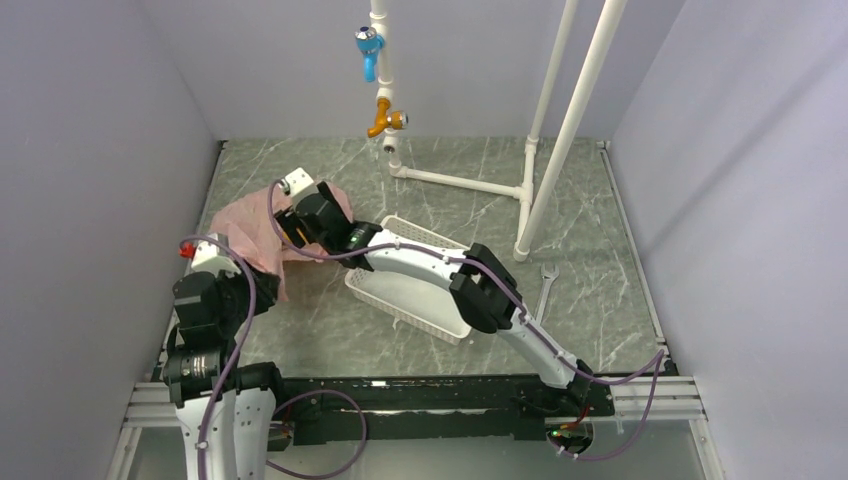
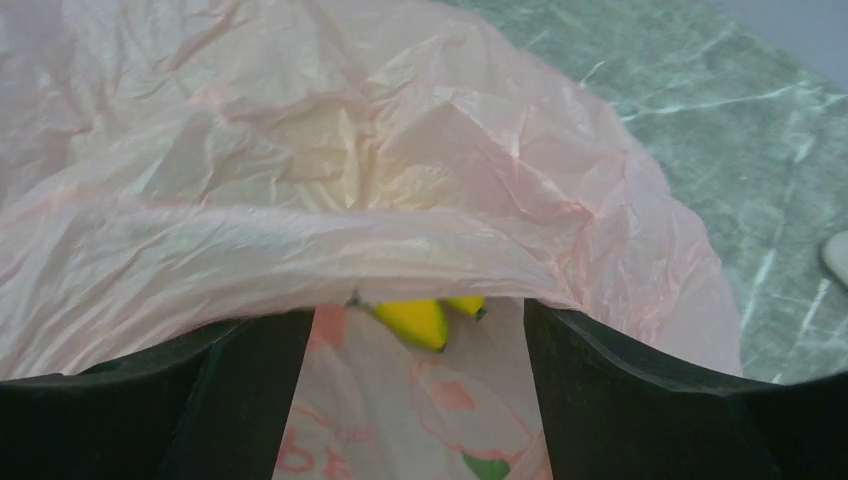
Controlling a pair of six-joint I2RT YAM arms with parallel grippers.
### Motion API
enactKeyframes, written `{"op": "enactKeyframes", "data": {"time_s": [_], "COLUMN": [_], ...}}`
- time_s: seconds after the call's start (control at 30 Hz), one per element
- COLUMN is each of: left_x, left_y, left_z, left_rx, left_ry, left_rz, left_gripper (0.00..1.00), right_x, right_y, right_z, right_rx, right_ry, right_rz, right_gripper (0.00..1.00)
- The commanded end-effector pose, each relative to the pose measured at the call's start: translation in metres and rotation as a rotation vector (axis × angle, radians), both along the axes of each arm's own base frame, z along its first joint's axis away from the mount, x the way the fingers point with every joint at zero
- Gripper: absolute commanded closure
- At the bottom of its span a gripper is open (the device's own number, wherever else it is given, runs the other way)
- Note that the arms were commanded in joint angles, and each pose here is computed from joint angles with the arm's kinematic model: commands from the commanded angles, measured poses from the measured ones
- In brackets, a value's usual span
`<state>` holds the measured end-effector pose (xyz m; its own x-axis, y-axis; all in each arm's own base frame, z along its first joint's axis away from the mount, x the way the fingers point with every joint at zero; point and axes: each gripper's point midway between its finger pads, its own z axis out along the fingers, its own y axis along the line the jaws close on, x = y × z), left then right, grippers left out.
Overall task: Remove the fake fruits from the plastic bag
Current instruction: Adjust the plastic bag at the center of the board.
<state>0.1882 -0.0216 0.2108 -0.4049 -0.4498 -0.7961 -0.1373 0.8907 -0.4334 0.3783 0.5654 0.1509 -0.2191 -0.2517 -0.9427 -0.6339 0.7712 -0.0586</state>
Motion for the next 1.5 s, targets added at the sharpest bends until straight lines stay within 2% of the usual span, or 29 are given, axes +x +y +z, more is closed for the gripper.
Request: {"op": "enactKeyframes", "data": {"time_s": [0.0,0.03,0.07,0.13,0.3,0.37,0.43,0.53,0.6,0.7,0.77,1.0,1.17,1.3,1.47], "left_x": [0.000,-0.001,-0.003,-0.006,-0.010,-0.002,0.012,0.029,0.043,0.059,0.070,0.099,0.108,0.112,0.113], "left_y": [0.001,0.002,0.003,0.004,0.025,0.023,0.011,0.008,0.006,0.001,-0.003,0.015,0.017,0.019,0.017], "left_z": [0.013,0.016,0.021,0.036,0.078,0.095,0.104,0.092,0.082,0.065,0.056,0.016,-0.015,-0.036,-0.051], "left_rx": [0.007,0.012,0.020,0.037,0.099,0.116,0.127,0.113,0.114,0.109,0.117,0.476,0.610,0.718,0.798], "left_ry": [-0.032,-0.036,-0.049,-0.097,-0.195,-0.254,-0.278,-0.161,-0.136,-0.060,-0.014,0.275,0.419,0.524,0.561], "left_rz": [0.005,0.012,0.019,0.024,0.142,0.115,0.017,-0.038,-0.078,-0.148,-0.195,-0.075,-0.075,-0.084,-0.108], "left_gripper": [0.47,0.36,0.29,0.24,0.29,0.31,0.29,0.30,0.32,0.37,0.36,0.25,0.19,0.19,0.18], "right_x": [-0.030,-0.035,-0.039,-0.048,-0.066,-0.071,-0.074,-0.074,-0.075,-0.078,-0.080,-0.097,-0.096,-0.097,-0.099], "right_y": [0.009,0.009,0.008,0.007,-0.003,-0.009,-0.017,-0.033,-0.047,-0.068,-0.082,-0.103,-0.125,-0.138,-0.144], "right_z": [0.057,0.057,0.059,0.060,0.076,0.084,0.091,0.097,0.098,0.108,0.110,0.117,0.124,0.128,0.135], "right_rx": [0.146,0.167,0.187,0.228,0.353,0.402,0.454,0.532,0.576,0.627,0.632,0.620,0.612,0.624,0.653], "right_ry": [0.037,0.060,0.079,0.121,0.220,0.257,0.300,0.384,0.438,0.482,0.484,0.471,0.390,0.357,0.333], "right_rz": [0.118,0.132,0.141,0.156,0.193,0.212,0.227,0.239,0.247,0.261,0.247,0.277,0.221,0.199,0.203], "right_gripper": [0.20,0.20,0.20,0.20,0.21,0.22,0.22,0.24,0.25,0.26,0.26,0.27,0.26,0.26,0.26]}}
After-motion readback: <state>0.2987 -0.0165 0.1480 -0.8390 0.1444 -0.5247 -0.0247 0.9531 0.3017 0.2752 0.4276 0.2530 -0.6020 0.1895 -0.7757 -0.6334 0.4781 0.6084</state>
